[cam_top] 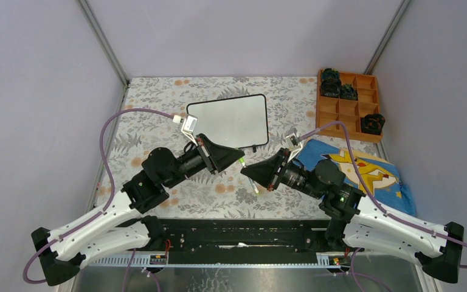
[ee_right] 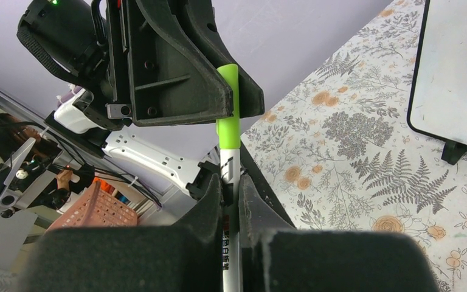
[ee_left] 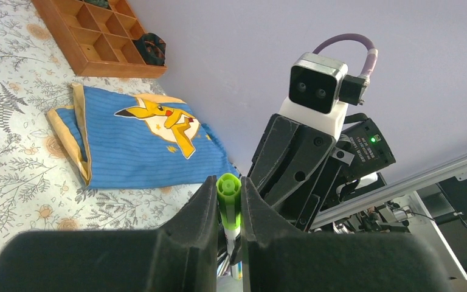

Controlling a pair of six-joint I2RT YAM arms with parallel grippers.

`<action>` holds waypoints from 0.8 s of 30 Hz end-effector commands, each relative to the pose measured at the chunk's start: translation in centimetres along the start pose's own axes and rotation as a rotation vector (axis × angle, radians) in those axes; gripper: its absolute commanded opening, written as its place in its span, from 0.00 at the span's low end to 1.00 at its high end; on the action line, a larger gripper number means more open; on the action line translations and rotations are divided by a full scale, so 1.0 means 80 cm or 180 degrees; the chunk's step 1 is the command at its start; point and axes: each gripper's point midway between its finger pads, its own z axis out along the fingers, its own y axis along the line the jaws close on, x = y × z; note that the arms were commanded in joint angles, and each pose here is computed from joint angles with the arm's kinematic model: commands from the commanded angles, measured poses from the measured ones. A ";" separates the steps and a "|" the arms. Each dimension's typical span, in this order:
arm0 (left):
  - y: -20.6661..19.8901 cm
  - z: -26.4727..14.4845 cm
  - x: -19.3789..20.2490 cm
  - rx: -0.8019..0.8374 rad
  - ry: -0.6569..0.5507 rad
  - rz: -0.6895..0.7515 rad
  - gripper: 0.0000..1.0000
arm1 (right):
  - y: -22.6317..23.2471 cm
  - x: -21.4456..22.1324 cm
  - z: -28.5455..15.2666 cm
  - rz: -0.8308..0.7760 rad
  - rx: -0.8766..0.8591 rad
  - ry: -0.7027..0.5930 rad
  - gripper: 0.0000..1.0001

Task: Write a sentence on the whiteboard
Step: Open the whiteboard marker at the center of the board, then place the pen cap at the center of the board.

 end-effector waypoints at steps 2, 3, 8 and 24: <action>-0.021 -0.022 -0.108 -0.0084 -0.1072 0.0193 0.00 | -0.001 0.004 -0.016 -0.0012 0.0009 0.0032 0.00; -0.020 -0.023 -0.109 -0.0094 -0.1090 0.0192 0.00 | -0.001 0.004 -0.017 -0.0012 0.0008 0.0033 0.00; -0.014 -0.027 -0.111 -0.0143 -0.1138 0.0183 0.00 | 0.000 0.004 -0.019 -0.0014 -0.0020 0.0030 0.00; 0.149 -0.076 -0.060 -0.2110 -0.0515 0.0820 0.00 | -0.119 -0.002 -0.080 -0.0368 0.1761 0.0017 0.00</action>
